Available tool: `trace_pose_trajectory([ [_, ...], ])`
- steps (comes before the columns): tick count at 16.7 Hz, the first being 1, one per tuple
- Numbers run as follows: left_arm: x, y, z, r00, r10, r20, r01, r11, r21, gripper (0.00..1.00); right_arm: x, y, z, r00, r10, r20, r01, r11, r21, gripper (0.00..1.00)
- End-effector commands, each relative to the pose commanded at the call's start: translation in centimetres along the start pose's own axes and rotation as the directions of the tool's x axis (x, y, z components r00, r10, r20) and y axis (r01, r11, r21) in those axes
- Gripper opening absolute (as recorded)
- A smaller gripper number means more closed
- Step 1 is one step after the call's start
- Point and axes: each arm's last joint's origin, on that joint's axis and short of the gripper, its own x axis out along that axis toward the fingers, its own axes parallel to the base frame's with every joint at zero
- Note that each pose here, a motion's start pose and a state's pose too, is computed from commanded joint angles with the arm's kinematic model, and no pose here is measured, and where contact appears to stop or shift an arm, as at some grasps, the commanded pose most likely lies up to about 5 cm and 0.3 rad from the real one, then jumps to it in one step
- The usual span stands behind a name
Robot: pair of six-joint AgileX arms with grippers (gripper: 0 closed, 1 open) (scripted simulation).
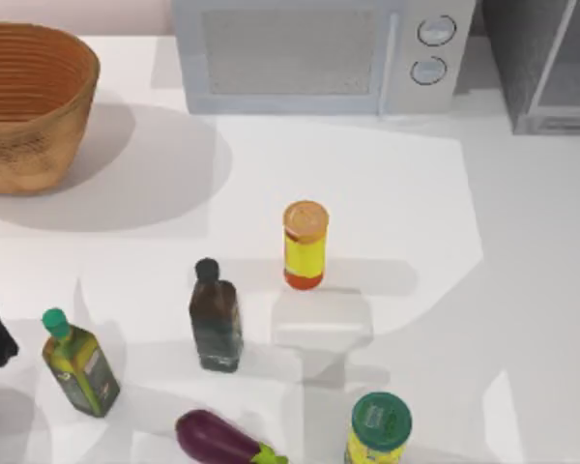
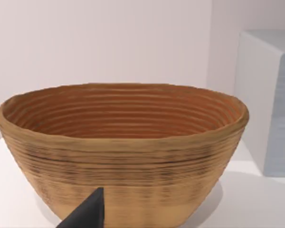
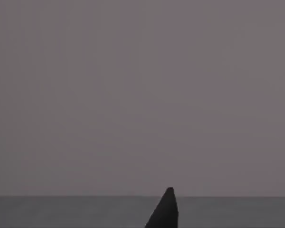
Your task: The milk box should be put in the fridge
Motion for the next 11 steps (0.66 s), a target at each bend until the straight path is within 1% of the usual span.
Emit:
trace_pose_trajectory([
  [5, 0.0, 0.0, 0.0, 1.0, 0.0, 0.0, 0.0, 1.0, 0.0, 1.0, 0.0, 0.0, 0.0, 1.0, 0.0, 0.0, 0.0, 1.0, 0.0, 0.98],
  [6, 0.0, 0.0, 0.0, 1.0, 0.0, 0.0, 0.0, 1.0, 0.0, 1.0, 0.0, 0.0, 0.0, 1.0, 0.0, 0.0, 0.0, 1.0, 0.0, 1.0],
  [11, 0.0, 0.0, 0.0, 1.0, 0.0, 0.0, 0.0, 1.0, 0.0, 1.0, 0.0, 0.0, 0.0, 1.0, 0.0, 0.0, 0.0, 1.0, 0.0, 1.0],
])
